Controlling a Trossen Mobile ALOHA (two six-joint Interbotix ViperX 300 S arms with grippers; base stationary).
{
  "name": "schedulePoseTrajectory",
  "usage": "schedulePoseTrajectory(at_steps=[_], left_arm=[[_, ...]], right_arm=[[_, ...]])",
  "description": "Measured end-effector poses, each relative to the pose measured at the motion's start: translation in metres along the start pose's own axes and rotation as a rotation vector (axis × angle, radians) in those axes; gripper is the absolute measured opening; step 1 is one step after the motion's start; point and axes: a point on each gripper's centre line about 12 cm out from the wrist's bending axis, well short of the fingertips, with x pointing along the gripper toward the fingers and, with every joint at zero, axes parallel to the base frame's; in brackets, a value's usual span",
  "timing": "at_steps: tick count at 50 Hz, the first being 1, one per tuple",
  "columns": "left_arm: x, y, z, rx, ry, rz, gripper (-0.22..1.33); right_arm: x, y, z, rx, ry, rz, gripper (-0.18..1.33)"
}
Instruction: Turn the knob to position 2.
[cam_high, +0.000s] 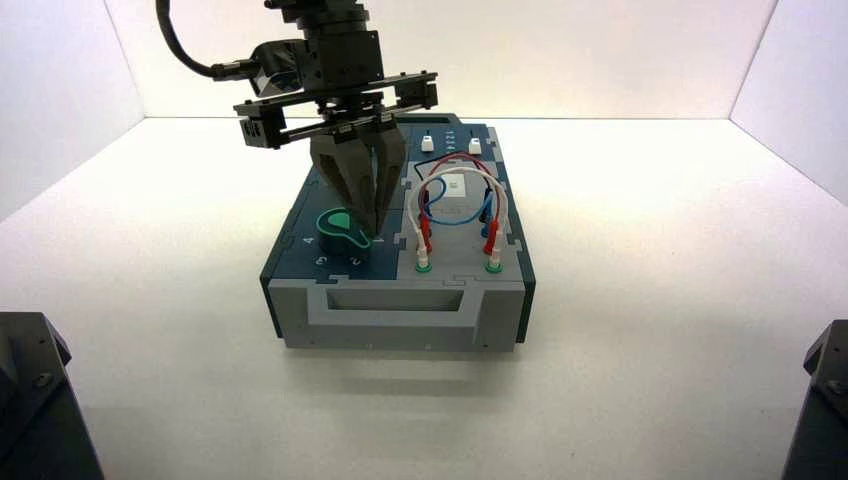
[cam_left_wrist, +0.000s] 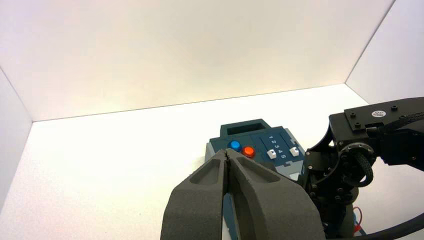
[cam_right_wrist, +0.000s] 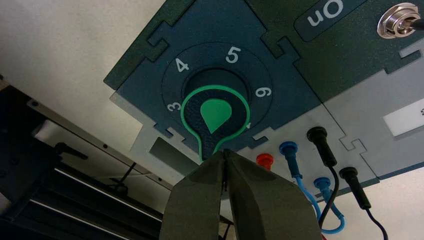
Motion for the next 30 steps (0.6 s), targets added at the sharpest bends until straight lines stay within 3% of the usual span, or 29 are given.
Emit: schedulePoseTrajectory(at_steps=[30], left_arm=[[-0.0012,-0.0001,0.0002,0.002,-0.005,-0.001,-0.16]], right_arm=[[0.0029,0.0007,0.0000,0.003,0.008,0.001,-0.14]])
